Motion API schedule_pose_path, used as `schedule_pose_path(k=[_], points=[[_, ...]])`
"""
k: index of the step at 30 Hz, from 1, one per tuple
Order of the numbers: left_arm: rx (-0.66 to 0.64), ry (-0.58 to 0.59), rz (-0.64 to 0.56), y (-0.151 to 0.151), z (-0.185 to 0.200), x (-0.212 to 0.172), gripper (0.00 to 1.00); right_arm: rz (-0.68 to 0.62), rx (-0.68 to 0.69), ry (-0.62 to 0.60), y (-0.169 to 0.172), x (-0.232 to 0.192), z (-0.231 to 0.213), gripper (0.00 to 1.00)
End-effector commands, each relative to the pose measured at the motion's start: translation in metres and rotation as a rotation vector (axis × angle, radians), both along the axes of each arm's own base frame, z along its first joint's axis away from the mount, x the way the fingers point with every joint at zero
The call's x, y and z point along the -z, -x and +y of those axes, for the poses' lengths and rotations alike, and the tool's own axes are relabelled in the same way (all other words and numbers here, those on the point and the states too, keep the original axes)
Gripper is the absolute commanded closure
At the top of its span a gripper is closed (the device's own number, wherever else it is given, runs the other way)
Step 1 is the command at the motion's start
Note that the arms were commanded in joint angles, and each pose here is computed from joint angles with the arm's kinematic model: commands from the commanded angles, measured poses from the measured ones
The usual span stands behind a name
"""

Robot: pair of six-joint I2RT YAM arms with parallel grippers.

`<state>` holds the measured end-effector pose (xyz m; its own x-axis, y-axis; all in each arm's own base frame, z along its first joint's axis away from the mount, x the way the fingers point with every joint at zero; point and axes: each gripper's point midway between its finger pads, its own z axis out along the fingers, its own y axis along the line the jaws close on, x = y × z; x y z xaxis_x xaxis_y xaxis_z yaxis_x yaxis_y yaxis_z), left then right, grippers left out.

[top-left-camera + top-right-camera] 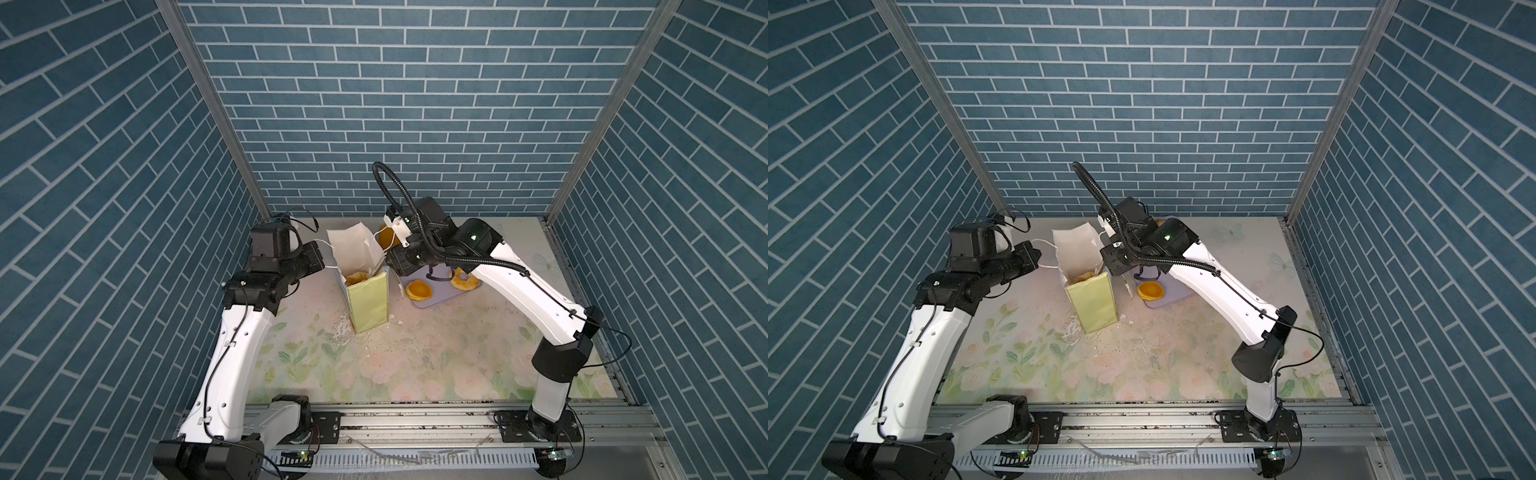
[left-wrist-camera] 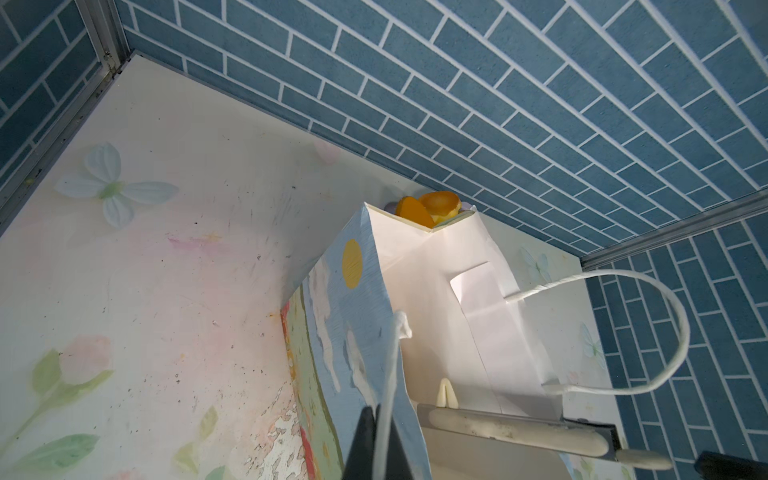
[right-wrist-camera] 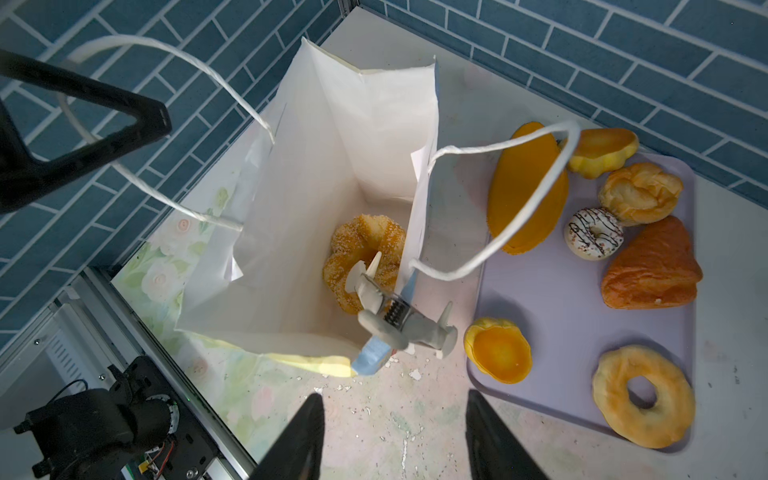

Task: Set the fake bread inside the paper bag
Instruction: 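Lower the tongs into the bag and release the loaf with the right gripper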

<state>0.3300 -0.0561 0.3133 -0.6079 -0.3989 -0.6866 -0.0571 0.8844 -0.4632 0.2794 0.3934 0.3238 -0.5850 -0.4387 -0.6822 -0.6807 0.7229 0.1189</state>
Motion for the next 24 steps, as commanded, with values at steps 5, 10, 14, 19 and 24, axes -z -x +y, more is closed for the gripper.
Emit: schedule_pose_path(k=[5,10,14,19,24], points=[[0.011,-0.014,0.01,0.007,0.0,0.001,1.0,0.001,0.132,-0.025,-0.029,0.013,0.018,0.51],[0.01,-0.02,0.014,0.007,0.0,0.003,1.0,0.03,0.157,-0.041,-0.033,0.024,0.027,0.56],[0.008,-0.024,0.014,0.006,0.001,0.003,1.0,0.022,0.167,-0.057,-0.036,0.022,0.028,0.64],[0.008,-0.026,0.019,0.005,0.001,0.005,1.0,0.02,0.157,-0.068,-0.033,0.017,0.028,0.71],[0.008,-0.026,0.02,0.004,0.001,0.005,1.0,0.003,0.139,-0.065,-0.03,0.01,0.025,0.76]])
